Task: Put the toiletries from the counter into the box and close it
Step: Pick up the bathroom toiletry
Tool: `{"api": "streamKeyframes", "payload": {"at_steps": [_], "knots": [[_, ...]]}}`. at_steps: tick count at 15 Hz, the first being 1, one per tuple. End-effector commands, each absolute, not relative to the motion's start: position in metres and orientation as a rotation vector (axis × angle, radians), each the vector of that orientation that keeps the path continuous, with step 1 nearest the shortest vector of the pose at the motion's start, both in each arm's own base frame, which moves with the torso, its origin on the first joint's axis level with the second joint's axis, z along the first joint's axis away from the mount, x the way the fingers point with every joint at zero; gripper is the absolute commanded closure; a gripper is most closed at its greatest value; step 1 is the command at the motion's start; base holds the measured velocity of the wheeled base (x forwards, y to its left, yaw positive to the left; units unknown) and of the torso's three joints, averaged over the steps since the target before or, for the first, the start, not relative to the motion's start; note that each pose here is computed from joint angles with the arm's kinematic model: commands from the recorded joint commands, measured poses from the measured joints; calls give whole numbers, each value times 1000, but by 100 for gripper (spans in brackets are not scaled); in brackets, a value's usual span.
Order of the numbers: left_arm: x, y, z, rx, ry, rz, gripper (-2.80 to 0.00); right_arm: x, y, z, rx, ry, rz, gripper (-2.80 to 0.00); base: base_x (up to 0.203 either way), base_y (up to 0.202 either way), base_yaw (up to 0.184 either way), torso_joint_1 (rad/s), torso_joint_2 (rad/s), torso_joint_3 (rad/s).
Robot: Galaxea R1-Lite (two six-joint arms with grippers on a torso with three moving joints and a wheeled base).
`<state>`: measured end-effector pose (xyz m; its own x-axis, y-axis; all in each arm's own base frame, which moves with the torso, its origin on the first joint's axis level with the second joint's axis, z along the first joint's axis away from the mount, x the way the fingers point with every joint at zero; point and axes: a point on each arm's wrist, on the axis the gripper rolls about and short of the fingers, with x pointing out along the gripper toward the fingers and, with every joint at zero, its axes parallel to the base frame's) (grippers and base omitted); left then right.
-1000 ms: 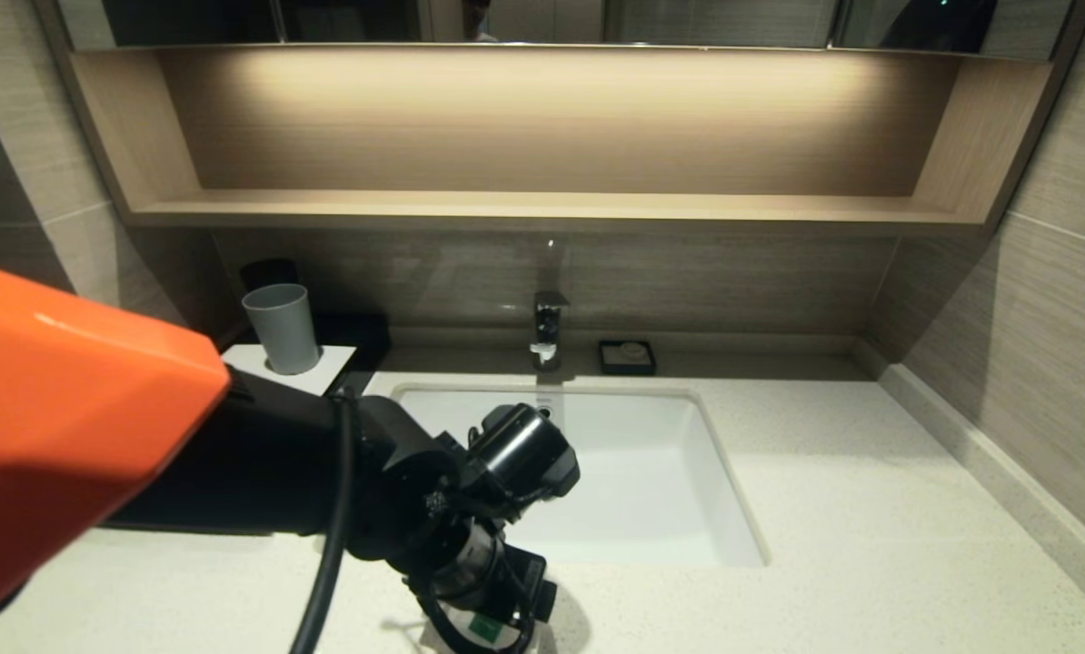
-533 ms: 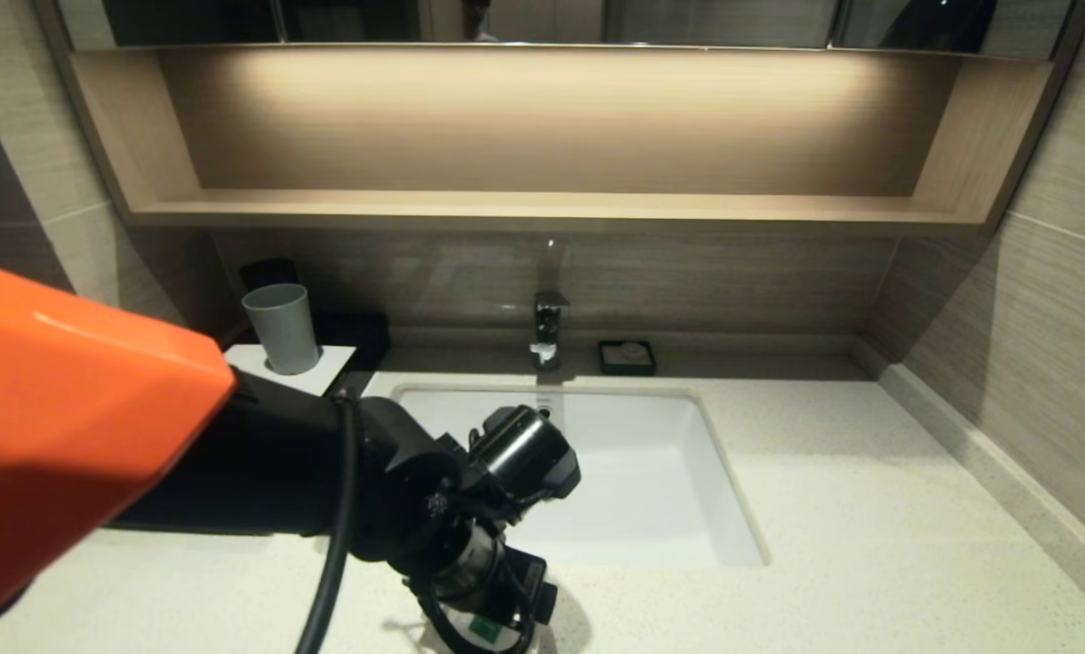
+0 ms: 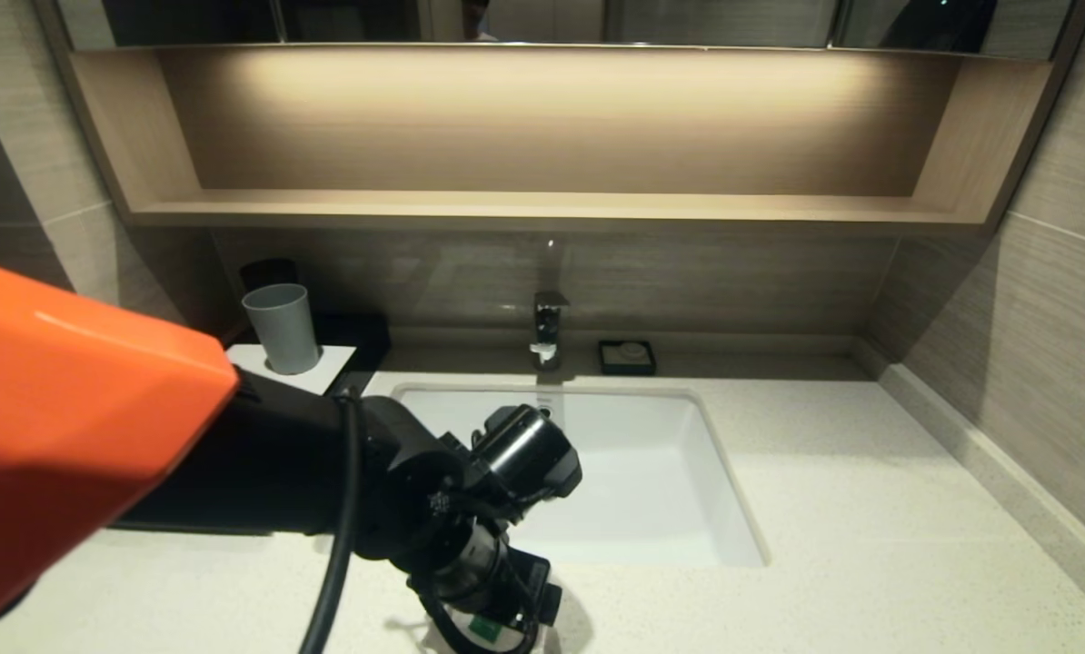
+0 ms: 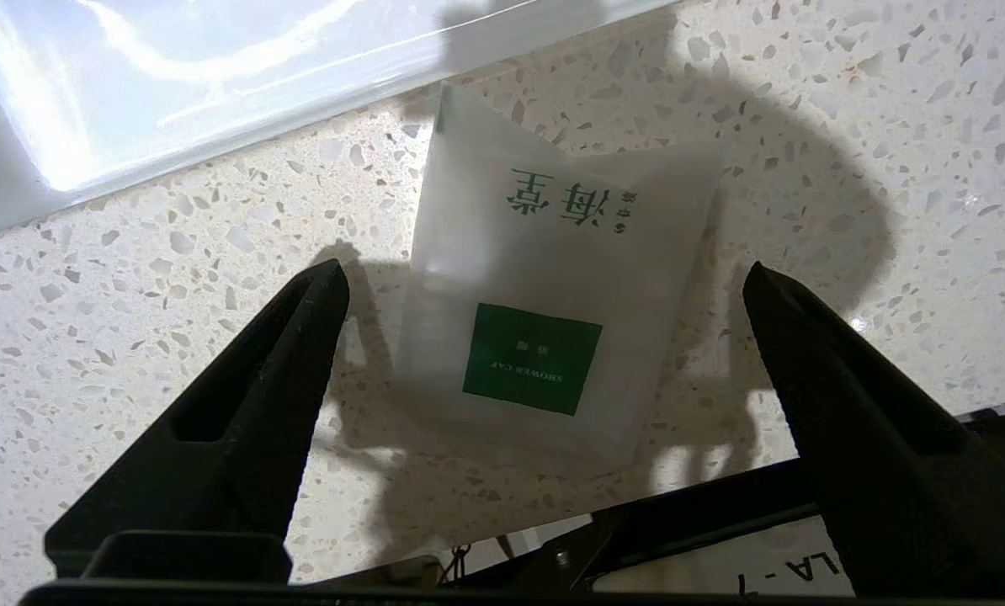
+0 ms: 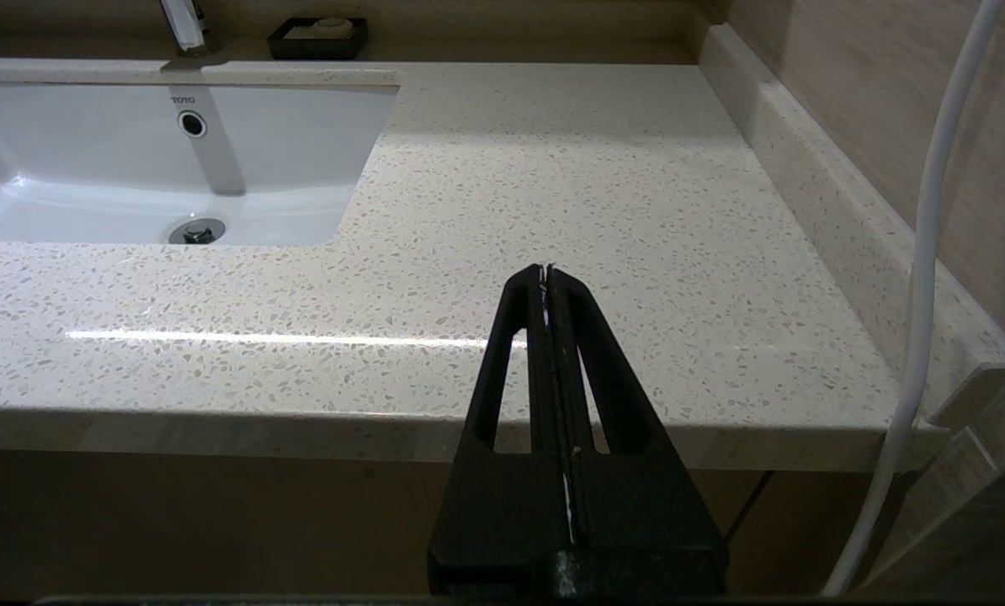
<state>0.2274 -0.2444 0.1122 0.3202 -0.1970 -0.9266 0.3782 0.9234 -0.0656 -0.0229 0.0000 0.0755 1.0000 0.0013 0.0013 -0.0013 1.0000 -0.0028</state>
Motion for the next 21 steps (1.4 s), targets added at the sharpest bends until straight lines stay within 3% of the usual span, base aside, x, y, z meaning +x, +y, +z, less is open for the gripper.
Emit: {"api": "streamKeyframes", "payload": {"at_steps": [1,10,11,21], "knots": [[227,-244,111,174,1194,-379,-280,-23,0,75,-3,1,2,0,0,0,0,0,0,0],[229,-245,107,181,1203,-373,-280,-23,0,75,-3,2,2,0,0,0,0,0,0,0],[229,-245,107,181,1203,-373,0,-23,0,75,-3,0,2,0,0,0,0,0,0,0],[229,-245,106,185,1205,-369,0,-23,0,75,-2,0,2,0,0,0,0,0,0,0]]}}
